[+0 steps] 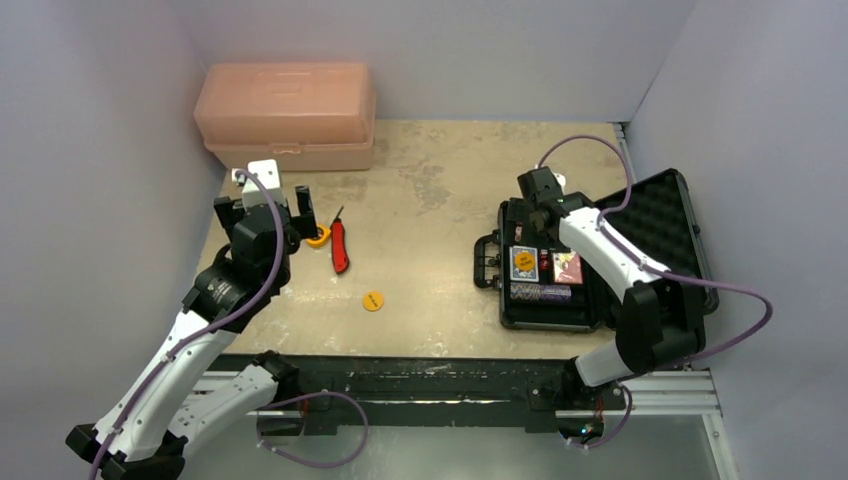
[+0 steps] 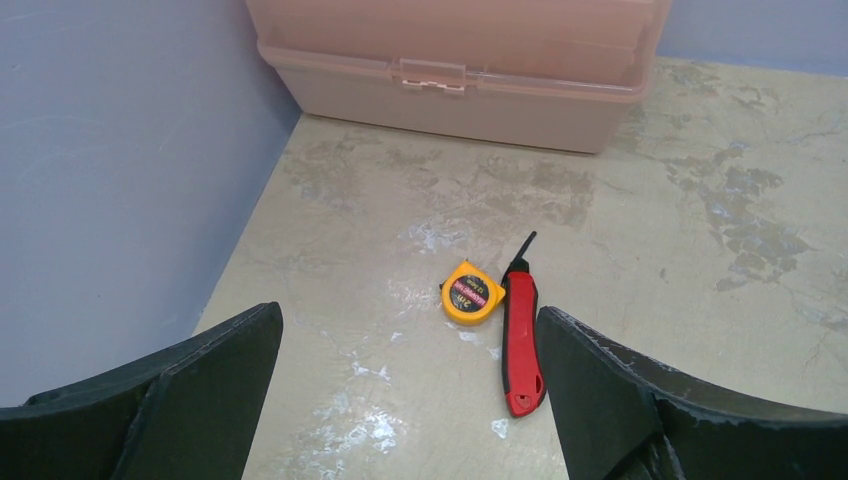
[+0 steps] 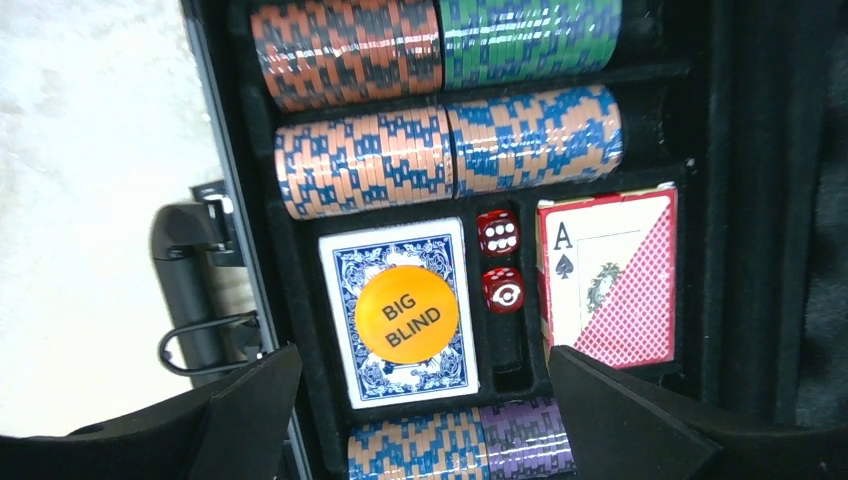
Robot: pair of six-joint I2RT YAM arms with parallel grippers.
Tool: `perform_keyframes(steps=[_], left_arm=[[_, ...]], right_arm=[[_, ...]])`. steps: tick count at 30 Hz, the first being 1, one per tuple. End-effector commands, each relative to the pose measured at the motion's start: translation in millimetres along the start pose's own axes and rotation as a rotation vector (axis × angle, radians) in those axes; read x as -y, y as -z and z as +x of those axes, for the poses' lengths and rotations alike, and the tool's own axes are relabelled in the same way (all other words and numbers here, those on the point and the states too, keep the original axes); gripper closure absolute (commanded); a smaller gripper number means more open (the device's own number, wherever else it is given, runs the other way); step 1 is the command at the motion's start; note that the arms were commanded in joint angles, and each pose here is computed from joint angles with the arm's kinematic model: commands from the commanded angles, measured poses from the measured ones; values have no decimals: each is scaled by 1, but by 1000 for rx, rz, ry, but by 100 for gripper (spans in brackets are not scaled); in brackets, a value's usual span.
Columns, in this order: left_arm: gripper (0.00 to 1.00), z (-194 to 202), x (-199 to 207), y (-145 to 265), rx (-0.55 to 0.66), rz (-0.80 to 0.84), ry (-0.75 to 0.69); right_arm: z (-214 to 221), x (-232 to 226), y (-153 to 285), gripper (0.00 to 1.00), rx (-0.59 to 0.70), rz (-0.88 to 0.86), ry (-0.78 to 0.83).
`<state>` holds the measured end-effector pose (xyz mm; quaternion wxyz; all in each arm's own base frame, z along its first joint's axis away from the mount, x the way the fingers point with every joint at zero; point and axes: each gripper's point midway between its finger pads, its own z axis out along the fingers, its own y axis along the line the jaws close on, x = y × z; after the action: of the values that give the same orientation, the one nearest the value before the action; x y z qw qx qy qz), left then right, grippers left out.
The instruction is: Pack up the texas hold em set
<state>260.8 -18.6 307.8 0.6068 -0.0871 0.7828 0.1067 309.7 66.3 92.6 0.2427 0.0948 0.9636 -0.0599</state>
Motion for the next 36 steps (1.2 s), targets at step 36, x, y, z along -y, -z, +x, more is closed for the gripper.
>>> perform_keyframes(steps=[36], left_arm=[[0,176,30,41,-680,51,124]], right_arm=[[-41,-17,55,1,291,-227,-67]])
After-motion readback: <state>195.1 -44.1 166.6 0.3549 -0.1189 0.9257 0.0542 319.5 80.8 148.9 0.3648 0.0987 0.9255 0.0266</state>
